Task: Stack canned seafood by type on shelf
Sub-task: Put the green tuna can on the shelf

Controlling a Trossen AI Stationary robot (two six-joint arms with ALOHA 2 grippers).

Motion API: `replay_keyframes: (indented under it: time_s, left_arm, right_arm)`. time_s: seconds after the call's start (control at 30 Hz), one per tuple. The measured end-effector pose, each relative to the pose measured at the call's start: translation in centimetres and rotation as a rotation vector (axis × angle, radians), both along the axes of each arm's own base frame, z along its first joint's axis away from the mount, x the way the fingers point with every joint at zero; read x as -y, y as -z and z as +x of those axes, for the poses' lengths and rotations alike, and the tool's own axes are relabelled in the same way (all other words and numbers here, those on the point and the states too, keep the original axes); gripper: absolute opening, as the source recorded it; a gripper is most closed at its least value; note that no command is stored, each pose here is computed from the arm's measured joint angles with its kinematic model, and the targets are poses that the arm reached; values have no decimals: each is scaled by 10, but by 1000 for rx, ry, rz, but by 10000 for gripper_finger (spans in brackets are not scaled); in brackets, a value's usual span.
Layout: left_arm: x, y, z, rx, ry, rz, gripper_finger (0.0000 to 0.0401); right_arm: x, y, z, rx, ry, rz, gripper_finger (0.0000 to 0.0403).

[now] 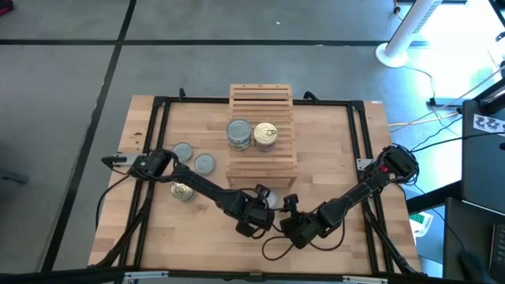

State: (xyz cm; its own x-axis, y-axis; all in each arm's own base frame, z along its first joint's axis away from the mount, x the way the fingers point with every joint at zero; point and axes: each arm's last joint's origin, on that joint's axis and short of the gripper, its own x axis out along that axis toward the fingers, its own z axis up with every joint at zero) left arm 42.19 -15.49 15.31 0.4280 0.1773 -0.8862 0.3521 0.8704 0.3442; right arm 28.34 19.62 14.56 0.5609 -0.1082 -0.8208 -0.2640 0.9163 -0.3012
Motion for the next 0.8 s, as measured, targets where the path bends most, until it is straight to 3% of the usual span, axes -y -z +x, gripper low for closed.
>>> replay_keyframes:
  time_s: [0.53,0.8]
  left_arm:
    - [3,-15,3,26,-46,-122,0]
    - [2,-28,2,61,-70,-156,0]
  right_arm:
    - [3,-2,2,72,50,-87,285]
    - [-1,-5,6,125,2,-100,285]
